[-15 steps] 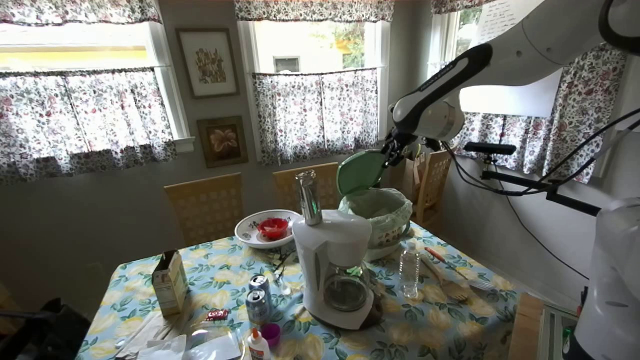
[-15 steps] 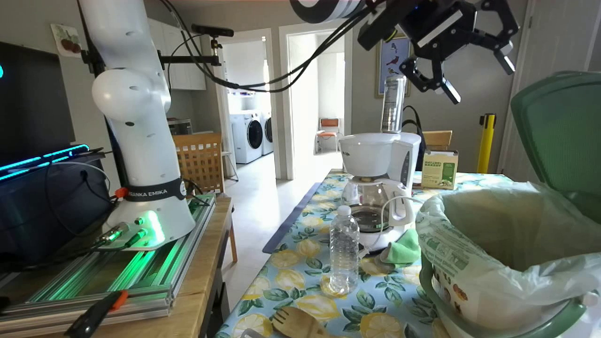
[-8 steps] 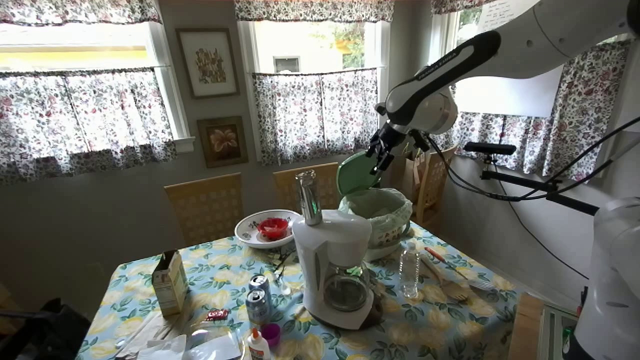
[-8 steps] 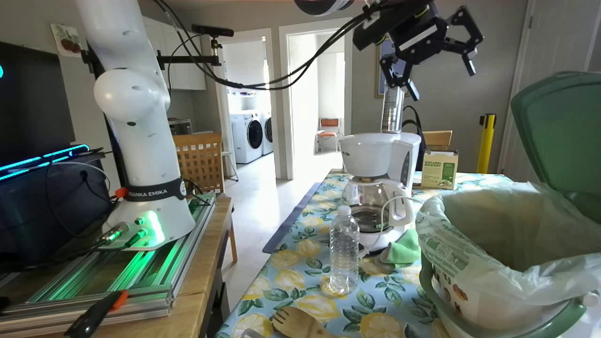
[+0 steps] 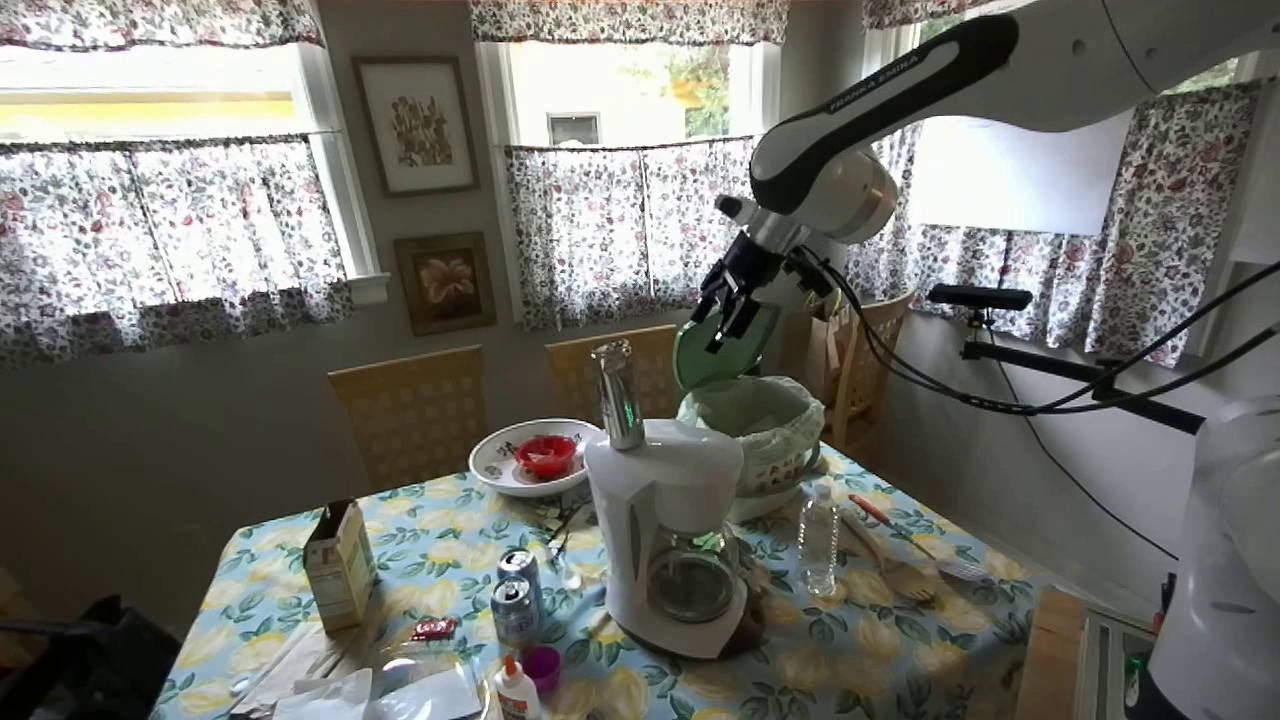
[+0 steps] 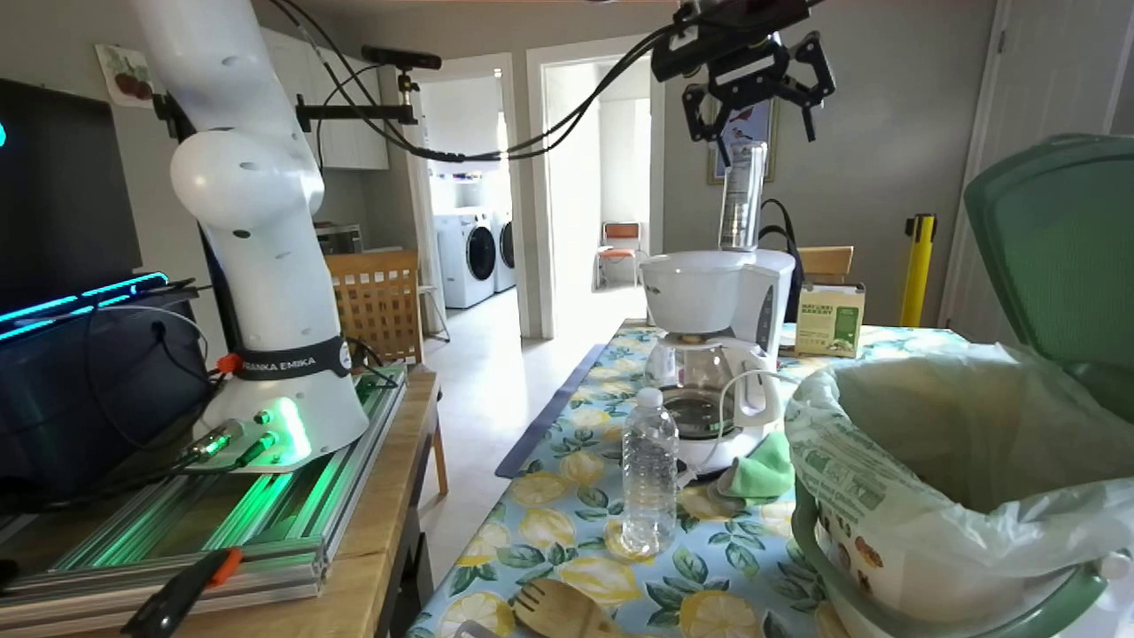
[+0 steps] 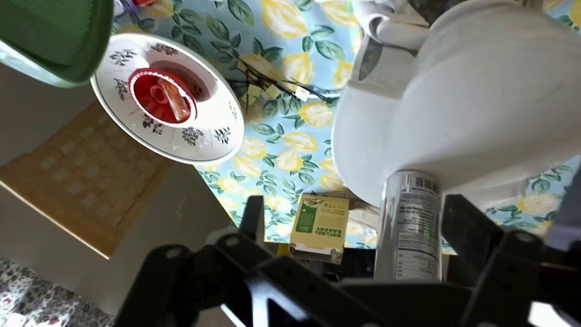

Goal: Put the two metal cans into the bin

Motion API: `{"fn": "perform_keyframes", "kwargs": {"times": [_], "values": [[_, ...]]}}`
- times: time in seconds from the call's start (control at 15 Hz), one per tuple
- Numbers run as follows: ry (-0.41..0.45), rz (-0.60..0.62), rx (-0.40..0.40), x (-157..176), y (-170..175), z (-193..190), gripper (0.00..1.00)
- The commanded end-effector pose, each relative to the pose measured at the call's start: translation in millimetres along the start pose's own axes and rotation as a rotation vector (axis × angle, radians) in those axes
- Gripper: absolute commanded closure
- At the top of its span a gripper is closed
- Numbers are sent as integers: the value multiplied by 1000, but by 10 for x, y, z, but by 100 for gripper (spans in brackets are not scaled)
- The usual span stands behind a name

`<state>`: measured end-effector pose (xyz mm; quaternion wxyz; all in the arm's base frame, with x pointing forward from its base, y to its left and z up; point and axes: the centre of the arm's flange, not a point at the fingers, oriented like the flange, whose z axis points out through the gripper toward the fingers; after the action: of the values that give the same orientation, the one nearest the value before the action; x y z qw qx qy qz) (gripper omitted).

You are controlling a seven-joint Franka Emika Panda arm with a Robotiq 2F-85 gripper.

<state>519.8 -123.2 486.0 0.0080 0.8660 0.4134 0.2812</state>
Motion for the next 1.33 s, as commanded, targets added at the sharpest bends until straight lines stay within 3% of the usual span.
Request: {"fn": "perform_keyframes", "kwargs": {"times": [0.0,0.4,0.87,1.27], "values": [[60,-1,48,116,39,150,0],[168,-16,116,279,-12,358,0],[186,-48,217,444,-71,631,0],[208,-88,225,569,-62,788,0]]}}
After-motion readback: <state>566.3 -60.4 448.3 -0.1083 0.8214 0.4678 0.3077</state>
